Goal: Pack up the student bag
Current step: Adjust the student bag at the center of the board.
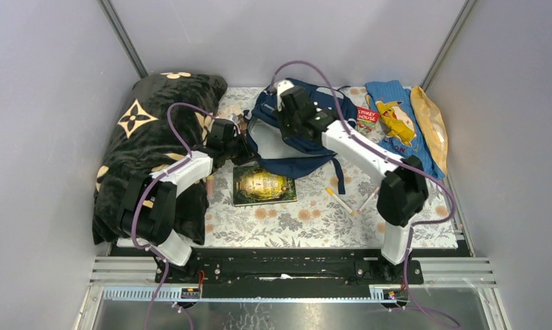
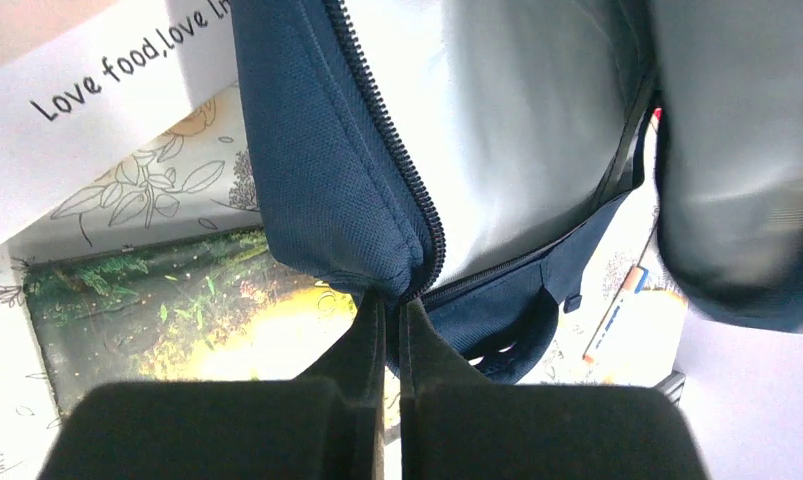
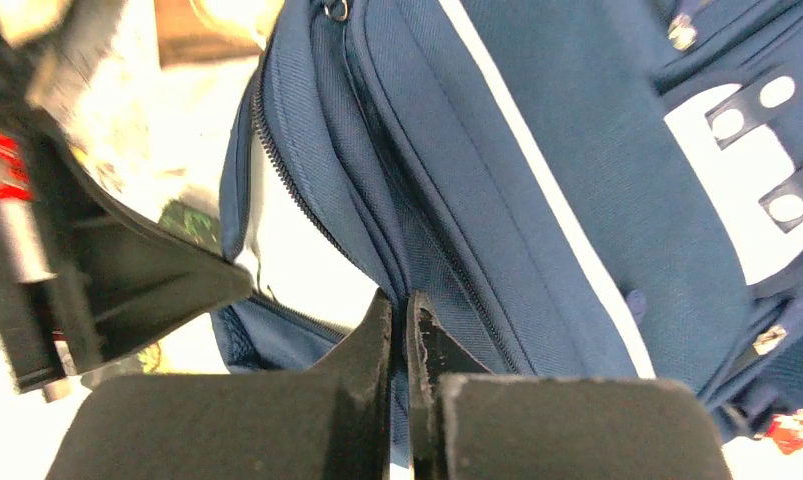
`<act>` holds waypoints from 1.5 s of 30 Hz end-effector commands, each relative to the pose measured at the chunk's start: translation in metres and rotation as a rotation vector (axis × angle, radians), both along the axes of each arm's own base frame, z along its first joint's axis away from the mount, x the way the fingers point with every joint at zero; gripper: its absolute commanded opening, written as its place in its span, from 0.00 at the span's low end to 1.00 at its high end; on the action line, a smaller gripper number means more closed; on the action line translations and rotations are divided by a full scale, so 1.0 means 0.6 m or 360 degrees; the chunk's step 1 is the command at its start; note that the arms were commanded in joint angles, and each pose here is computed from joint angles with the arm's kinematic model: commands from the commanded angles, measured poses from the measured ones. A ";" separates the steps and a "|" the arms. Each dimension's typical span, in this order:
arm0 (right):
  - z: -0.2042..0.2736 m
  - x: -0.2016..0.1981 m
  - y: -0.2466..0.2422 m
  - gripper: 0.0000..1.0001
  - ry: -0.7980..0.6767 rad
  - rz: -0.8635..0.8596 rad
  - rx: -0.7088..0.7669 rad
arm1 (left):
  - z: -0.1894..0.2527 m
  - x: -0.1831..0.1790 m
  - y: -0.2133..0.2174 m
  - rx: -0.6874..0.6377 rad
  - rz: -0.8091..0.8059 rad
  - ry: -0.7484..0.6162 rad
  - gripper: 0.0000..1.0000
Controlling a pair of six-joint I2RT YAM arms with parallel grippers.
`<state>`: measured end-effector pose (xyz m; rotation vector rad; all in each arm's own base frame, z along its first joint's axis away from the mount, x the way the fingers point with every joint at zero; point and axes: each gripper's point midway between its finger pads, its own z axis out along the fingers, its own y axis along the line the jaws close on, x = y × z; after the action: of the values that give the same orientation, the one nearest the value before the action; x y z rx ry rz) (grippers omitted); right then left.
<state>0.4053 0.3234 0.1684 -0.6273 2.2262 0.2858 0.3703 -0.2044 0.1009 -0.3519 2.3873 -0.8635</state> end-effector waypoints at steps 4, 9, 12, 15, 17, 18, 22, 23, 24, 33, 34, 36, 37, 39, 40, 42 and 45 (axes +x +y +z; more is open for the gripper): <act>0.229 0.016 -0.042 0.00 -0.0361 -0.0058 0.0315 | 0.013 -0.003 -0.015 -0.0059 -0.0085 -0.0035 0.00; 0.187 0.026 -0.047 0.00 -0.0272 -0.0100 0.0283 | 0.014 -0.005 -0.015 -0.0058 -0.0090 -0.0031 0.00; 0.157 0.026 -0.042 0.00 -0.0194 -0.0087 0.0243 | 0.022 -0.005 -0.006 -0.0023 -0.0059 -0.0042 0.08; 0.105 0.026 -0.043 0.00 -0.0089 -0.0092 0.0167 | 0.036 -0.010 0.020 0.0088 0.0014 -0.0059 0.57; 0.065 0.018 -0.035 0.01 0.0010 -0.0063 0.0151 | 0.050 -0.014 0.043 0.0179 0.0086 -0.0088 0.81; 0.046 0.012 -0.030 0.20 0.0077 -0.0047 0.0147 | 0.056 -0.017 0.057 0.0218 0.0124 -0.0094 0.91; 0.067 -0.017 -0.033 0.71 0.0152 -0.0063 0.0229 | 0.055 -0.038 0.112 0.0321 0.0255 -0.0019 0.99; 0.092 -0.022 -0.039 0.74 0.0083 -0.0093 0.0296 | 0.055 -0.046 0.124 0.0351 0.0288 0.0001 0.99; 0.110 -0.030 -0.051 0.75 0.0025 -0.0140 0.0359 | 0.050 -0.055 0.137 0.0393 0.0324 0.0025 0.99; -0.009 -0.185 -0.154 0.73 0.0187 -0.0496 0.0737 | -0.033 -0.081 0.147 0.0402 0.0440 0.0181 0.85; -0.034 -0.201 -0.158 0.73 0.0265 -0.0525 0.0737 | -0.036 -0.072 0.141 0.0404 0.0433 0.0162 0.83; -0.067 -0.225 -0.168 0.72 0.0362 -0.0579 0.0735 | -0.033 -0.048 0.126 0.0451 0.0414 0.0098 0.81; -0.078 -0.237 -0.168 0.72 0.0406 -0.0581 0.0746 | -0.034 -0.038 0.119 0.0483 0.0412 0.0083 0.80; -0.084 -0.247 -0.173 0.72 0.0423 -0.0600 0.0773 | -0.036 -0.021 0.098 0.0457 0.0407 0.0088 0.80; -0.084 -0.249 -0.175 0.73 0.0414 -0.0601 0.0780 | -0.038 -0.012 0.093 0.0437 0.0430 0.0084 0.79; -0.080 -0.245 -0.184 0.75 0.0392 -0.0653 0.0771 | -0.043 0.003 0.087 0.0399 0.0489 0.0077 0.71; -0.068 -0.238 -0.192 0.76 0.0367 -0.0692 0.0723 | -0.066 0.012 0.107 0.0492 0.0629 0.0154 0.51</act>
<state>0.2430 0.2030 0.0870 0.0753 2.4470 0.5969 0.3442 -0.1494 0.0540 -0.5923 2.4958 -0.3790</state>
